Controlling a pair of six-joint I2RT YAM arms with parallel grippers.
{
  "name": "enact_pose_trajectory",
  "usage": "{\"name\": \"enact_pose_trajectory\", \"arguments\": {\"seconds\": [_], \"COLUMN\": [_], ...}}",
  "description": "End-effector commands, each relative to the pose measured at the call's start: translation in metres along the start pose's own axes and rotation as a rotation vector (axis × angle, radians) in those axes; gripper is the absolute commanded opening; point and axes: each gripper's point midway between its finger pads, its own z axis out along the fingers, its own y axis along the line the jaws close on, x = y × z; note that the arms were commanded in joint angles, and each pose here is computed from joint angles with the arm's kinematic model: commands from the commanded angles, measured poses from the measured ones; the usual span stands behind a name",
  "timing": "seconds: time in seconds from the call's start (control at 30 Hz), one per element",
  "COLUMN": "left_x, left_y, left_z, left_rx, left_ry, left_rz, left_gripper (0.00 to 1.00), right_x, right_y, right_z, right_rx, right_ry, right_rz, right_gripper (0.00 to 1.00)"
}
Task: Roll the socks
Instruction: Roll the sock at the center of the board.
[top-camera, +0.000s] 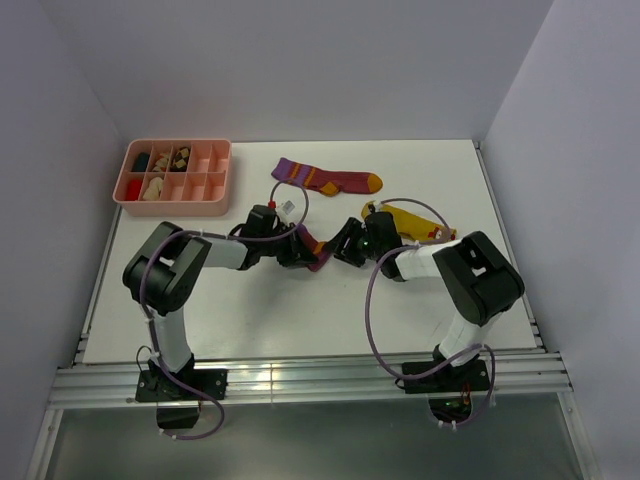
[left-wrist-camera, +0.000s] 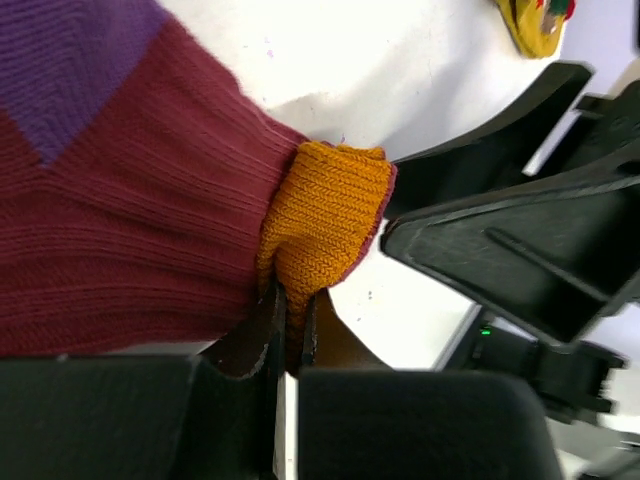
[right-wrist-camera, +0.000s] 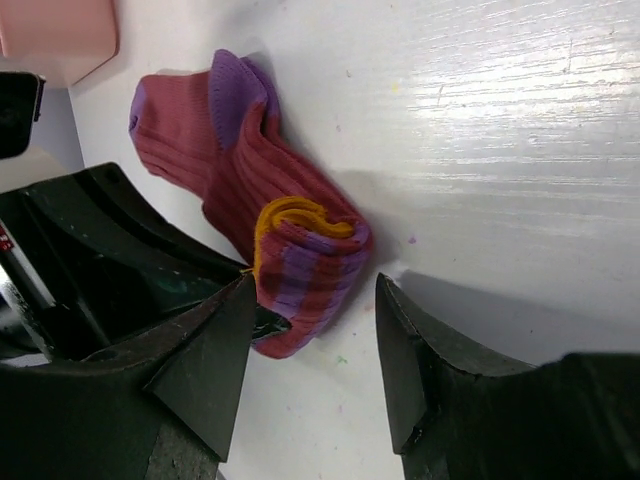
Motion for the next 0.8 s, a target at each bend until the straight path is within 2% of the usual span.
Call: {"name": "enact_pose_trajectory", "arguments": {"seconds": [0.0,0.33,0.43,0.53,0.67,0.7,0.77], "left_x": [0.018,0.026,0.028,0.026,0.022,0.020,0.013], "left_y": [0.013,0.031,0.034,0.035,0.037,0.037,0.037], "left_z": [0.001,0.005,0.006,0.005,0.006,0.006,0.005], "left_rx": [-0.022,-0.072,-0.086,-0.095,-0.110,-0.113,-0.127], "left_ry": [0.094,0.139,0.142,0.139,0.127,0.119,0.095], "left_rz": [-0.123,-0.170,-0.172,-0.163,-0.140,-0.123,-0.083], "left_gripper": [0.01,0.01,0.01,0.01,0.01,0.01,0.01], "right_x": [-0.007,0.005,0.003,0.001,0.005,-0.001,0.000], "right_y": [0.006,-0.009,-0.010,-0.014,-0.026,-0.020,-0.031], "right_z": [0.007,0.025,0.026,0.028,0.027,0.027,0.023], "right_rx": [-0.064,-0.073,-0.062,-0.019,0.075,0.076,0.168], "right_ry": [-0.042,-0.014,-0.018,-0.013,0.031,0.025,0.041], "right_rz": [-0.004,0.060,0.059,0.044,0.032,0.024,0.014], "right_gripper": [0.58,0.56,0.52,0.40,0.05,0.00,0.00]}}
